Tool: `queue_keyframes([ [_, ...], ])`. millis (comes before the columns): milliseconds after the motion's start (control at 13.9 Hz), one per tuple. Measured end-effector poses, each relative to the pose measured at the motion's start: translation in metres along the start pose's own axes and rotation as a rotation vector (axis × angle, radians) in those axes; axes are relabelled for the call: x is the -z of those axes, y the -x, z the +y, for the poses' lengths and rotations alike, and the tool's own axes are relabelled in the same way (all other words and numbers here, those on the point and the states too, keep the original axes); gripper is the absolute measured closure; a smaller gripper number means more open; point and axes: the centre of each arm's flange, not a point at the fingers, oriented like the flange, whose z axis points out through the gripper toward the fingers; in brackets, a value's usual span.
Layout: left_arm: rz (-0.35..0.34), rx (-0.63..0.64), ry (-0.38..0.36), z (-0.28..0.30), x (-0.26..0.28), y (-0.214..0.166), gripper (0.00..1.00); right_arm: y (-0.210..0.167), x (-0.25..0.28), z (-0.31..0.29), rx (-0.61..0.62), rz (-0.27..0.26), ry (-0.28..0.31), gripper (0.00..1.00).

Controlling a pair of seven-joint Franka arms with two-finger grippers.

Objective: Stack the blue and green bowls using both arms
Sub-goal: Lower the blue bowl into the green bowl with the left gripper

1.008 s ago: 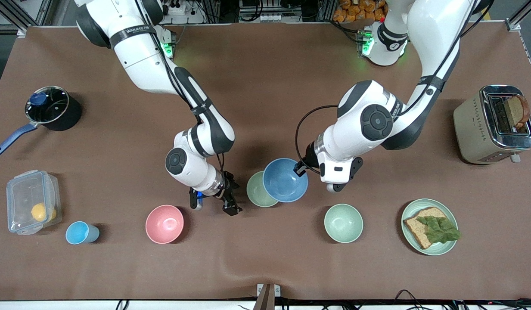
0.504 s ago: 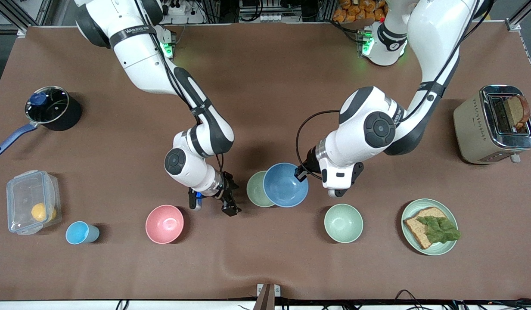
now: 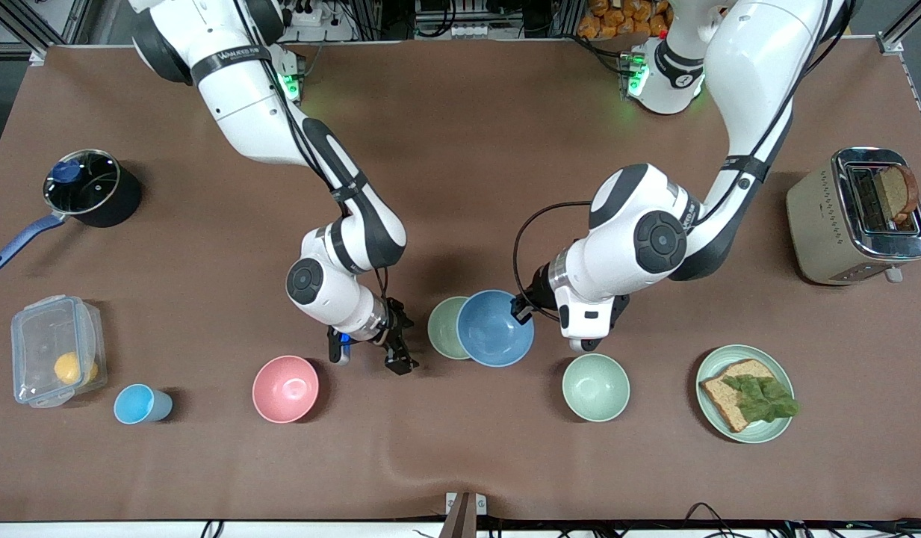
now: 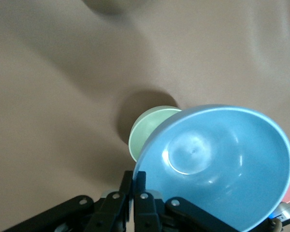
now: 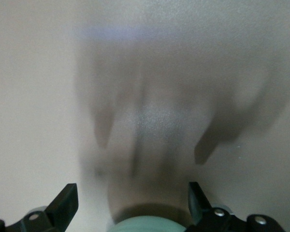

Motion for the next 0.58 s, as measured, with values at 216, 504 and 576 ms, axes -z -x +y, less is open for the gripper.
queue_keyframes([
  [216, 0.0, 0.012, -0.013, -0.002, -0.011, -0.009, 0.96, -0.001, -0.002, 0.001, -0.001, 0.001, 0.003, 0.0],
  [504, 0.001, -0.009, -0.047, -0.001, -0.043, 0.006, 0.96, -0.003, -0.006, 0.002, -0.002, 0.003, 0.006, 0.0],
  [576, 0.006, -0.016, -0.06, -0.001, -0.053, 0.011, 0.96, -0.003, -0.006, 0.002, -0.002, 0.003, 0.007, 0.0],
])
